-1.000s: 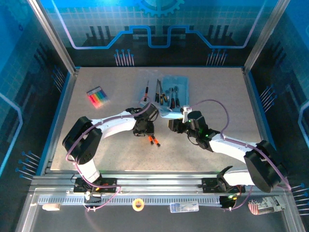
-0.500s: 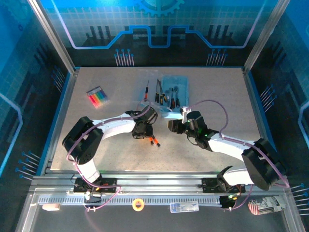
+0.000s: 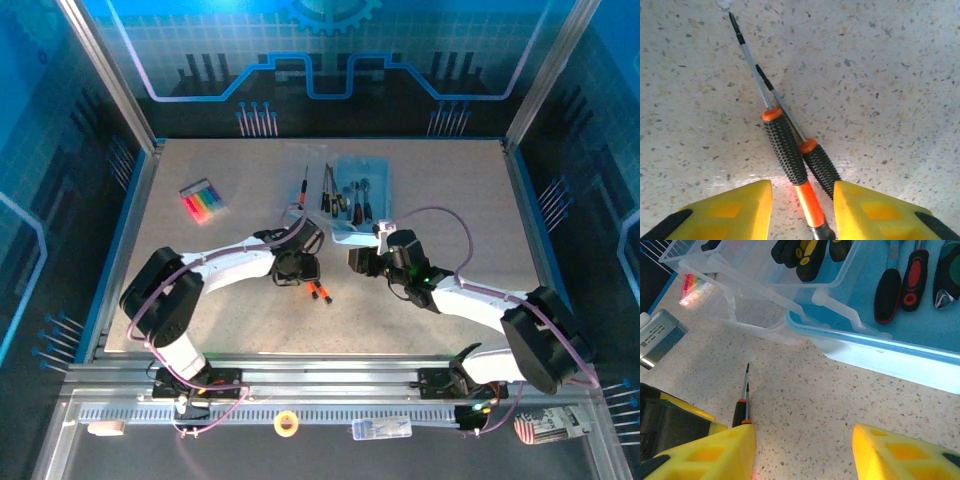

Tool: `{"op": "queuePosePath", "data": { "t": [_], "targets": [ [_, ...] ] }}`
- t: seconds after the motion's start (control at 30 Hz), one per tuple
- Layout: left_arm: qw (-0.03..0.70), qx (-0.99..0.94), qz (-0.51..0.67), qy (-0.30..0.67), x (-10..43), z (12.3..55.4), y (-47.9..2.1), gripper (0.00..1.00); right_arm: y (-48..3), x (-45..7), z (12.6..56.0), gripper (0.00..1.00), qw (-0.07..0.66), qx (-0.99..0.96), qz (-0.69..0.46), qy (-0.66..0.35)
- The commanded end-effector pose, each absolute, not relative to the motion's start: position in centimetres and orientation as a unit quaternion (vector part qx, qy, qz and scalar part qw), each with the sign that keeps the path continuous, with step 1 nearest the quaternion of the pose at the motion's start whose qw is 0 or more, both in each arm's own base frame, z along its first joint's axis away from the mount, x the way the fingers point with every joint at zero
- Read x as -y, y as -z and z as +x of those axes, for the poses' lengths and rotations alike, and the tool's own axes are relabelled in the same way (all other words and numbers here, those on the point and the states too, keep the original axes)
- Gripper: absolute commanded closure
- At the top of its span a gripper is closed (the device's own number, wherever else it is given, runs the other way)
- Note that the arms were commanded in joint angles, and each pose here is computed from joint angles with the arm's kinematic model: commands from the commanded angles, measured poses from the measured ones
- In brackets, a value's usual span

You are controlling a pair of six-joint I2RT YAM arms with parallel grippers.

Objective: Pack the tool kit

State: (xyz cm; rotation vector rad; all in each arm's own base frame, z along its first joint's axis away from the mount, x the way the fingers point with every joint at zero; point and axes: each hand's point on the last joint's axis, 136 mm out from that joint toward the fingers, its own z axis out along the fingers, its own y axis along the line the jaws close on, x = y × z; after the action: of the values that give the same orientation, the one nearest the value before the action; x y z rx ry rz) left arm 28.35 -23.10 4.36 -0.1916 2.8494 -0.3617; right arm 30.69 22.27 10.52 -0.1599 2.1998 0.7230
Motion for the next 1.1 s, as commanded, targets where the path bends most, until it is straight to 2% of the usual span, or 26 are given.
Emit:
{"op": "queuePosePath", "data": {
  "t": [0.0,0.47,1.07],
  "targets": [
    [0.116,-0.982,-0.075,0.132,23.7,28.0,-3.5,0.62,-11.9,-22.3,31.4,0.46,0.413,-0.86,-0.056,-0.293],
    [0.096,-0.988,-0.089,0.082,21.9,27.0,-0.7,0.64,-12.0,-22.1,31.4,0.45,0.415,-0.86,-0.055,-0.293],
    [0.097,-0.99,-0.087,0.046,19.3,25.3,-0.5,0.73,-11.9,-22.3,31.4,0.45,0.411,-0.86,-0.055,-0.297]
  ]
}}
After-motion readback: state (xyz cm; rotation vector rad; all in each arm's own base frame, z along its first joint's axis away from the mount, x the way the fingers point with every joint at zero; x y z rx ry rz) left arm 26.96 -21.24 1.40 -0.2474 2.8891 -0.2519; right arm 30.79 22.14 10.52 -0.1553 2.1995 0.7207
